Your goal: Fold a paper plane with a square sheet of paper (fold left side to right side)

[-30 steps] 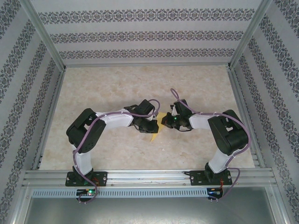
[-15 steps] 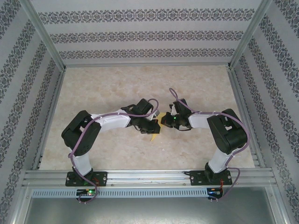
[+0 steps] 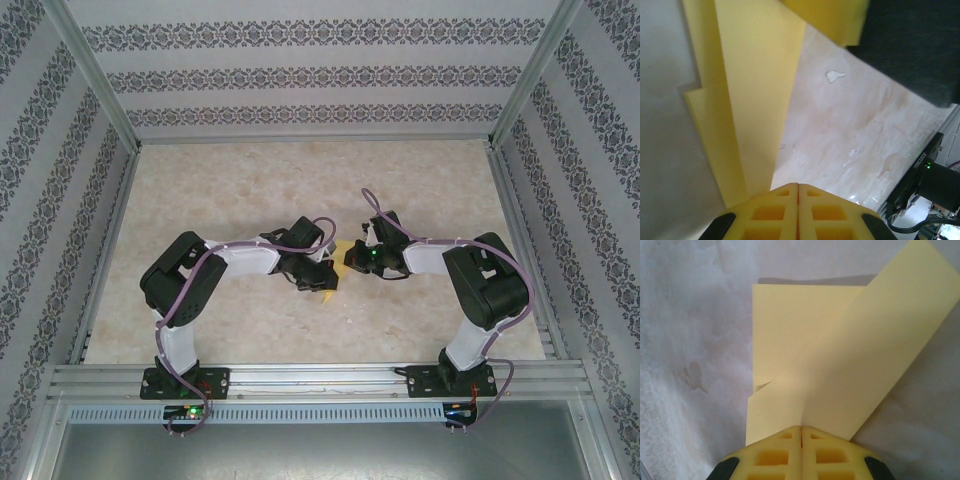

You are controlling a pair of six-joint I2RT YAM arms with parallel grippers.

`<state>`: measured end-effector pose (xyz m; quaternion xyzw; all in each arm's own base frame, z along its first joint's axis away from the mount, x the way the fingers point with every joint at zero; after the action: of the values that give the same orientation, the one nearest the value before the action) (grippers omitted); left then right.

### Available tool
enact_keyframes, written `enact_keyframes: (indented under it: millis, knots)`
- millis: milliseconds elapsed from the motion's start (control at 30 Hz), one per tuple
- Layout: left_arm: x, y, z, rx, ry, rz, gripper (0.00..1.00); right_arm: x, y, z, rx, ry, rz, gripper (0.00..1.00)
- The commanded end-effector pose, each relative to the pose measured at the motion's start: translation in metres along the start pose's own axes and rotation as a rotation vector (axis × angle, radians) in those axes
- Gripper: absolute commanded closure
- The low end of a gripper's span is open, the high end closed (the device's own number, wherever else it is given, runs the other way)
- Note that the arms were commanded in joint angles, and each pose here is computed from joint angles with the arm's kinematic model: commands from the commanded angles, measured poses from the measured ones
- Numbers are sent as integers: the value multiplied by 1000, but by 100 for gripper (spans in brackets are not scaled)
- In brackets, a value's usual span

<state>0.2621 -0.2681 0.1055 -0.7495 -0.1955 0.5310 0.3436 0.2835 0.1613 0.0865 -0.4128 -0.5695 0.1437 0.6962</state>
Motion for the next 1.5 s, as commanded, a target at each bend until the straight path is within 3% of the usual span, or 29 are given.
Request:
enact_keyframes:
  millis: [0, 1467]
  knots:
    - [6, 5, 1, 6, -14, 24, 93, -49, 14, 17, 48, 67, 263, 100]
    - [24, 5, 44, 123, -24, -7, 93, -56, 17, 17, 57, 69, 305, 100]
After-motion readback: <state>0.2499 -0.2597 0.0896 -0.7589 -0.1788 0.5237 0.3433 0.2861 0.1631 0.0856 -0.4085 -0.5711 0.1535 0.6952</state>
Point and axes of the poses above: each hand's point on the last joint's axis, 136 mm out from that joint toward the fingers, its own y axis out along the fingers, its own x axis along the line the jaws close on, z = x × y, the point moved 10 cm from there along -y, back along the fingers, and after that the axes turned 14 degrees about y, right-handed, at the moved point
